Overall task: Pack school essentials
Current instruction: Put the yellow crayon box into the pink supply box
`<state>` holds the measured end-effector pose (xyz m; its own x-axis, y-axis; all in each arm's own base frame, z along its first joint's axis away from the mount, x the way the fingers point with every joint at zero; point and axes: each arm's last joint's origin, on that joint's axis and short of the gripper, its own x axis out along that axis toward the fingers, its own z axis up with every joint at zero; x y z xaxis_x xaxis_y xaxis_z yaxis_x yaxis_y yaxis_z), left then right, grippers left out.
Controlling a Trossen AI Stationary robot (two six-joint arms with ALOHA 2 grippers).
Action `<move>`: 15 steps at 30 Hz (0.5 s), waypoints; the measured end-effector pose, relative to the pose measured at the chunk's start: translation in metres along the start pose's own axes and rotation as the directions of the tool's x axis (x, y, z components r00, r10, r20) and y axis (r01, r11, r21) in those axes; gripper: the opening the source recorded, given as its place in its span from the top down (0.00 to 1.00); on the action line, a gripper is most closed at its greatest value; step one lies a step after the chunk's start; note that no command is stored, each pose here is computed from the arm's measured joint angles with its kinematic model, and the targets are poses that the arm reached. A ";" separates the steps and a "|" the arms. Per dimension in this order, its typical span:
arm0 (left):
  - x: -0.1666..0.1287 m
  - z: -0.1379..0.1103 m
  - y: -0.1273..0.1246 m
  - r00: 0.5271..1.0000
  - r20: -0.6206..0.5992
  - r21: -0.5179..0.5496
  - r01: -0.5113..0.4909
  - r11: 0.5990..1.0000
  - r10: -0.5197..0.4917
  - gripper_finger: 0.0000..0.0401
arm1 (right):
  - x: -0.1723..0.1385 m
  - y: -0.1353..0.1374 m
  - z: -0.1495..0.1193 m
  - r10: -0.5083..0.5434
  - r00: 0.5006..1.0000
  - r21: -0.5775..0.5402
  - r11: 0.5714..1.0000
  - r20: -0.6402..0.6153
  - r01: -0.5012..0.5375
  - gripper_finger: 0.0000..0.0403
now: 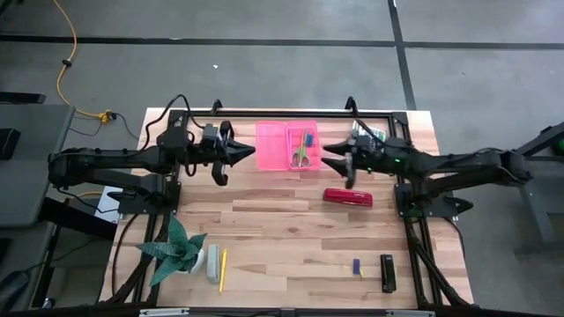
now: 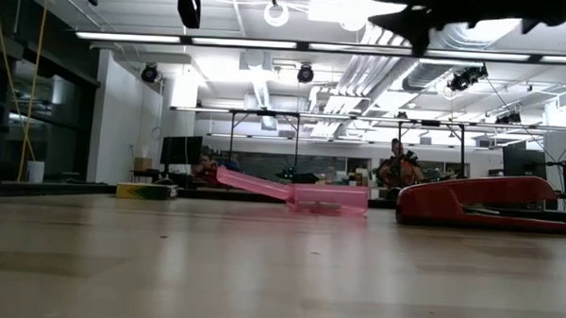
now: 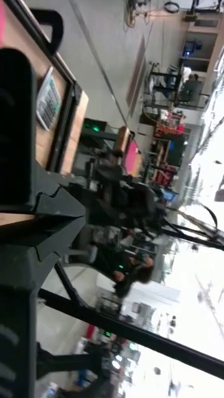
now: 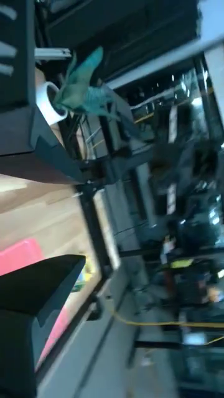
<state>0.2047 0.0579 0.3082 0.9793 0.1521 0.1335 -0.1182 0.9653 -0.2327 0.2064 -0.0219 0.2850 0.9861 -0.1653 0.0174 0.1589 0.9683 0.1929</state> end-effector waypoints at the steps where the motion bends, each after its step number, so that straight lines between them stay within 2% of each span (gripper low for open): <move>1: 0.000 -0.001 0.000 1.000 -0.008 0.006 -0.002 1.000 0.002 1.00 | -0.005 0.002 0.001 0.010 1.000 -0.019 1.000 0.014 -0.009 0.53; 6: 0.000 -0.001 0.000 1.000 -0.013 0.034 -0.002 0.999 0.003 1.00 | -0.016 0.005 0.007 0.028 0.998 -0.031 0.999 0.058 -0.026 0.53; 15: 0.000 -0.001 0.000 1.000 -0.013 0.047 -0.001 0.999 0.002 1.00 | -0.017 0.005 0.008 0.028 0.998 -0.031 0.999 0.061 -0.026 0.53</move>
<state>0.2049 0.0577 0.3069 0.9811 0.1514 0.1208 -0.1273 0.9741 -0.1870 0.1905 -0.0159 0.2935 0.9853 -0.1495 0.0826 0.1348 0.9776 0.1615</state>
